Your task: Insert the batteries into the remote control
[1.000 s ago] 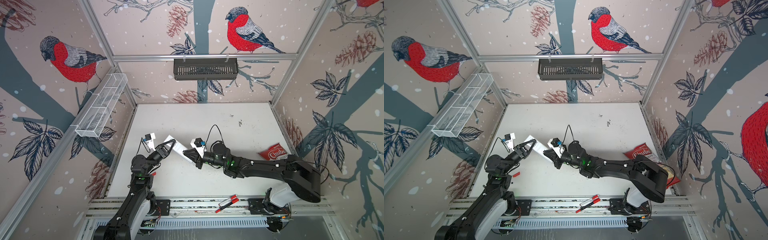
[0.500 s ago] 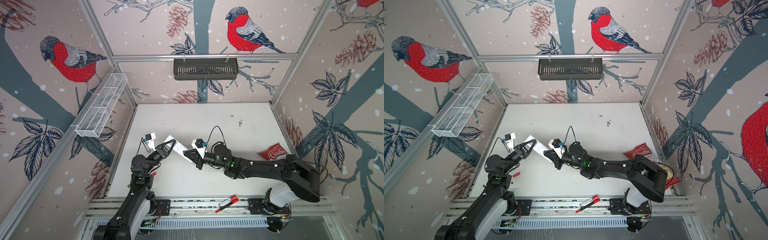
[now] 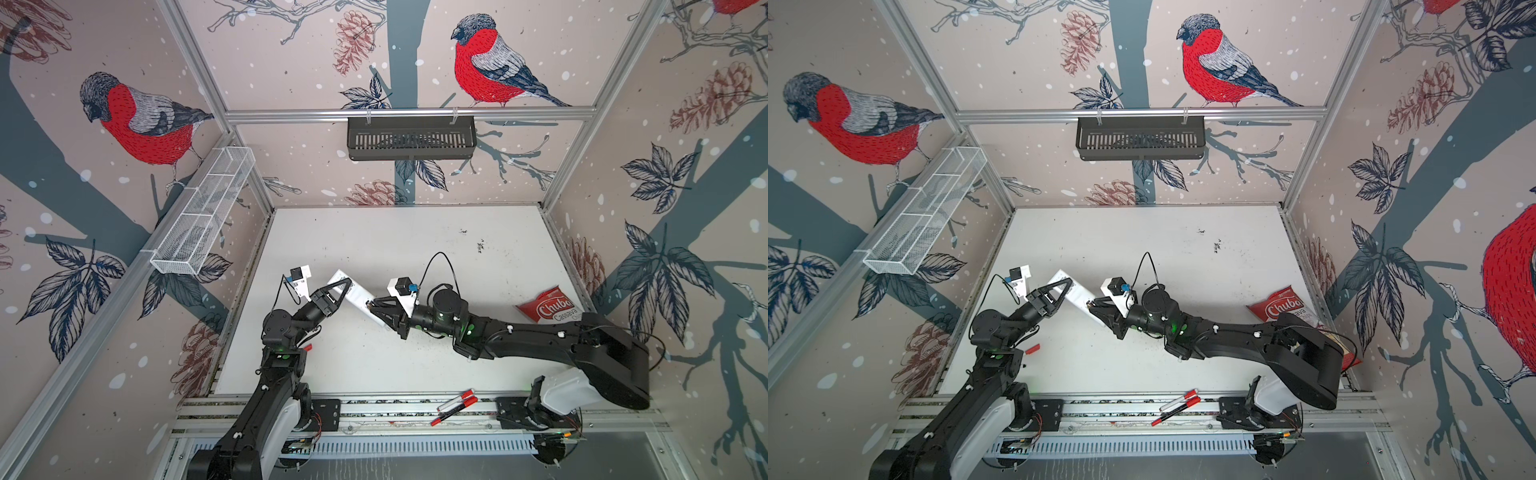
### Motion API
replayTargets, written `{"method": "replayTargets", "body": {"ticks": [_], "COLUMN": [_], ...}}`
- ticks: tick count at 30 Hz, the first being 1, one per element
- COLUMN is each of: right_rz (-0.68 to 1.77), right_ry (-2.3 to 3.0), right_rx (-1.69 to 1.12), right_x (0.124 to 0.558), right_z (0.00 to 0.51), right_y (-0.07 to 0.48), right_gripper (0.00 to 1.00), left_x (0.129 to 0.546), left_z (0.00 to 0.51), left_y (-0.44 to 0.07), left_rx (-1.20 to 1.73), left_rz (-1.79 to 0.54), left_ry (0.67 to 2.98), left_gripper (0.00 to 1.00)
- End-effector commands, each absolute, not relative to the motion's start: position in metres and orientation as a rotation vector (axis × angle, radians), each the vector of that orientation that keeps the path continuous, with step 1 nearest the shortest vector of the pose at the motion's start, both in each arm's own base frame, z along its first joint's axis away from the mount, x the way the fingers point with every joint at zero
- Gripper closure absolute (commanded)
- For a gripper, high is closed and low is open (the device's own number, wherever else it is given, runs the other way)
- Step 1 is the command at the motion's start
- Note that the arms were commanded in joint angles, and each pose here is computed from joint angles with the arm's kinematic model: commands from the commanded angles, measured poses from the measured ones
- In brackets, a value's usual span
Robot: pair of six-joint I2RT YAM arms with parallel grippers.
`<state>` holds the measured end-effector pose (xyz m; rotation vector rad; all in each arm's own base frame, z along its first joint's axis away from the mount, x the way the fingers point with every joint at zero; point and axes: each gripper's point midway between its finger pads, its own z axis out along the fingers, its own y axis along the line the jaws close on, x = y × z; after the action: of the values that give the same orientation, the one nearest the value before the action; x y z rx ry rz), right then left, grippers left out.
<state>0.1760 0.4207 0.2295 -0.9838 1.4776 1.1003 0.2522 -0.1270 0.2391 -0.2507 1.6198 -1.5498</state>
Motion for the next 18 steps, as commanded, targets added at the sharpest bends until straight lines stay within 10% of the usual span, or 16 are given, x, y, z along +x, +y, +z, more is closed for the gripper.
{"method": "replayTargets", "body": {"ticks": [1, 18], "right_rz": [1.106, 1.24], "right_ry": [1.454, 2.113], "right_rx": [-0.979, -0.367], "right_x": [0.175, 0.234], "right_z": [0.241, 0.208], "right_y": [0.42, 0.394], "right_gripper": [0.64, 0.02], "left_x": [0.251, 0.255], "left_z": [0.25, 0.244], "left_y": [-0.126, -0.12], "left_rx": [-0.2, -0.214], "left_rz": [-1.529, -1.476], "left_ry": [1.565, 1.549], "left_gripper": [1.0, 1.0]}}
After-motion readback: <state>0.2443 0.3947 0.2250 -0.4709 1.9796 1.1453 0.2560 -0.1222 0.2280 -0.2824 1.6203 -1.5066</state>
